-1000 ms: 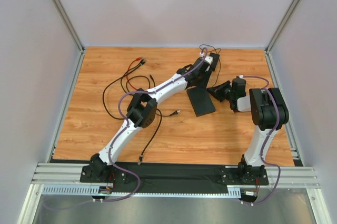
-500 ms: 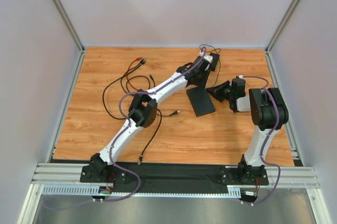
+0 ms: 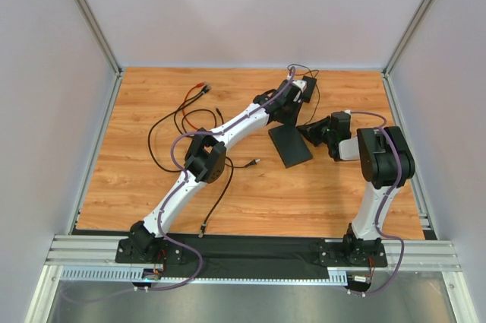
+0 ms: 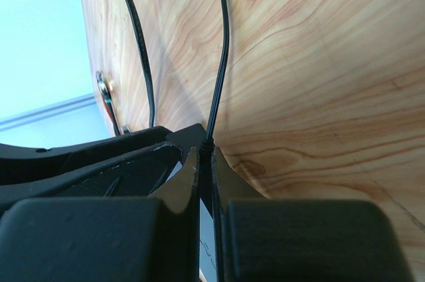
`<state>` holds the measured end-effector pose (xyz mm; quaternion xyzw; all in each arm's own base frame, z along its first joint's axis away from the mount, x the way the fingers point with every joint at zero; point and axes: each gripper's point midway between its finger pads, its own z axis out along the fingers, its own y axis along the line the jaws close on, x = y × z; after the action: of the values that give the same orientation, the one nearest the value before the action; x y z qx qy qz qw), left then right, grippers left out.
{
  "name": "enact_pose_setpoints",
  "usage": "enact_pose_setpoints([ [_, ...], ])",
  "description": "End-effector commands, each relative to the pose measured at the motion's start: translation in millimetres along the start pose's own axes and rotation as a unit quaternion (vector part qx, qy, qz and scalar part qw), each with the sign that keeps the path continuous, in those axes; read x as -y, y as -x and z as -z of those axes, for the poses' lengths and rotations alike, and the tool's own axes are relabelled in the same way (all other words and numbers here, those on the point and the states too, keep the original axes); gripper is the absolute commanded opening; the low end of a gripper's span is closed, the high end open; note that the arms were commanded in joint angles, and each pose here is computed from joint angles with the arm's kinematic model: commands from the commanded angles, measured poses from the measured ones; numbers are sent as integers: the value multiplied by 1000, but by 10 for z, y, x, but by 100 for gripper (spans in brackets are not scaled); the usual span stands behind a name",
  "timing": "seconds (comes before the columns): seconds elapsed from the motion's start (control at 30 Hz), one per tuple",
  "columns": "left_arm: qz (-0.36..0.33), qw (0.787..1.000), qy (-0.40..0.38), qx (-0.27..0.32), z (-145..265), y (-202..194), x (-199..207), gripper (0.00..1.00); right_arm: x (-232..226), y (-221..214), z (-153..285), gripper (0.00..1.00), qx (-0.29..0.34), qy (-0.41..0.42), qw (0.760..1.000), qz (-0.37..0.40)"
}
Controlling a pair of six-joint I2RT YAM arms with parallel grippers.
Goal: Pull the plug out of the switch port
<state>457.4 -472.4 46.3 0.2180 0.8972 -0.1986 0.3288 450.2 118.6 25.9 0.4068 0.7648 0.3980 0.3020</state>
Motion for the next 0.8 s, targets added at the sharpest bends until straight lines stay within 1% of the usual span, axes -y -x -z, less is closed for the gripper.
enact_pose_setpoints([
  [0.0, -6, 998, 1, -61, -53, -342, -71, 36, 84, 429, -84, 0, 100, -22, 994, -26],
  [0.1, 2, 998, -6, -64, -63, -345, -89, 36, 132, 517, -82, 0, 115, -24, 992, -42],
  [0.23, -4, 998, -17, -63, -61, -334, -57, 35, 125, 632, -55, 0, 129, -27, 990, -55],
  [0.47, -6, 998, -23, -63, -65, -331, -38, 33, -80, 793, -100, 0, 143, -32, 988, -38],
  [0.5, -7, 998, -23, -64, -70, -339, -39, 33, -71, 965, -58, 0, 159, -33, 986, -41],
  [0.6, -9, 997, -27, -66, -76, -356, -29, 33, -241, 1114, -78, 0, 163, -35, 986, -2],
  [0.77, -11, 997, -35, -61, -54, -311, 3, 33, -350, 1122, -89, 0, 147, -33, 988, 47],
])
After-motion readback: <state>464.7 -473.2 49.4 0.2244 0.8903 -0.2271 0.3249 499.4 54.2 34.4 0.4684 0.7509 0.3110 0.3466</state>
